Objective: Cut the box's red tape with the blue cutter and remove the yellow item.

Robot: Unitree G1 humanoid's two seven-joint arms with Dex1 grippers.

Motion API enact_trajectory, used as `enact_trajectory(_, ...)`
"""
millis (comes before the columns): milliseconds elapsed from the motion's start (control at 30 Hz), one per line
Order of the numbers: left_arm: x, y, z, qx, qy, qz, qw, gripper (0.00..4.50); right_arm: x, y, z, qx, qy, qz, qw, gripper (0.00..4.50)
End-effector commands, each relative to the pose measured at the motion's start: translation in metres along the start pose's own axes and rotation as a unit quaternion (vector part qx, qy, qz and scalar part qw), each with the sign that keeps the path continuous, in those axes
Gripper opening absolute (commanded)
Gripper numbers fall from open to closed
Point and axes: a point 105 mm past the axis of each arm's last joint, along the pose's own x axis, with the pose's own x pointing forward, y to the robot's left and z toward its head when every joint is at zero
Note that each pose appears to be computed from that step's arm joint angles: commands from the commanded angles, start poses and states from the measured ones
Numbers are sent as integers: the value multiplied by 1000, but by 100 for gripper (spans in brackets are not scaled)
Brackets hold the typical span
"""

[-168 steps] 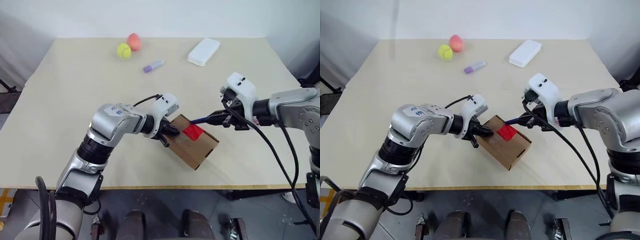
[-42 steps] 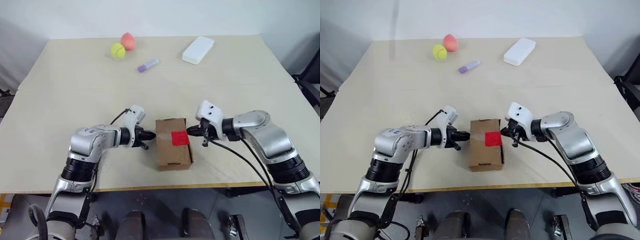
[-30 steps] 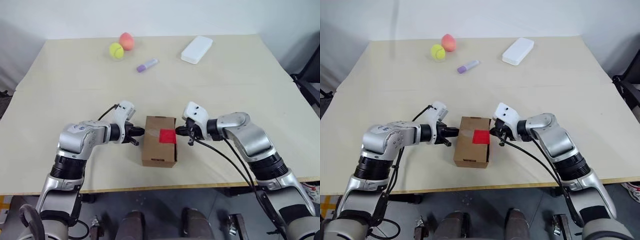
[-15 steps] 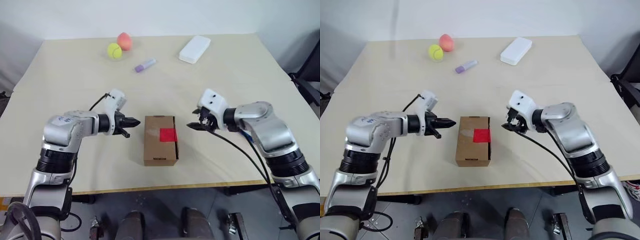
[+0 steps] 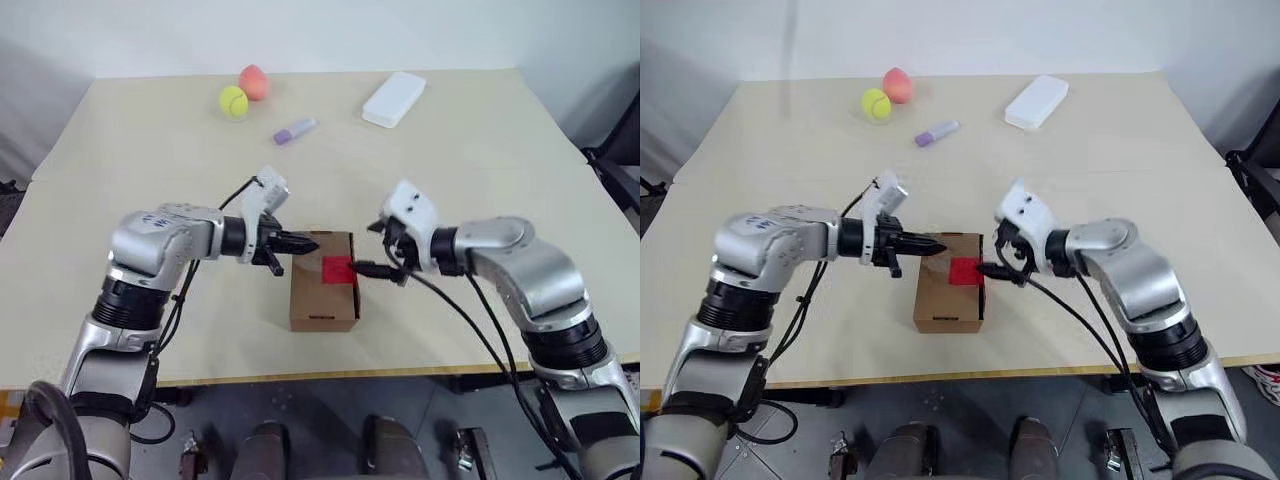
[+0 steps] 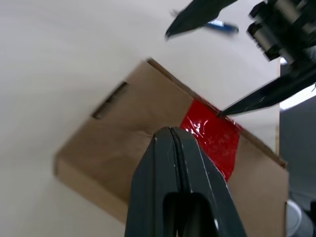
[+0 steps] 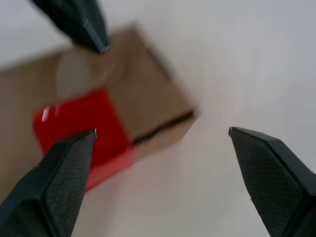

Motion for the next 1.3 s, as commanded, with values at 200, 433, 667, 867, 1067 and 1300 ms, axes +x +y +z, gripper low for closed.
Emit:
enact_trajectory(200, 2, 4, -11, 31, 35, -4, 999, 0, -5, -4, -31, -27, 62, 3, 998, 446)
enact_trajectory(433, 0, 4, -16, 27, 39, -3, 999, 0, -6, -4, -64, -70, 124, 13, 990, 446)
enact_trajectory(667, -2, 5, -18, 20, 35, 7, 999, 0, -27, -7, -92, -54, 162, 14, 985, 446)
enact_trajectory(867, -3, 8, -17, 15, 24, 21, 999, 0, -42, -7, -68, 102, 69, 5, 992, 446)
enact_trajectory(1067, -2, 6, -19, 8, 21, 22, 1000, 0, -41, 7, -63, 273, 19, 47, 961, 446)
enact_trajectory(1300, -3, 3, -20, 6, 25, 20, 999, 0, -7, 27, -67, 382, 19, 115, 917, 446)
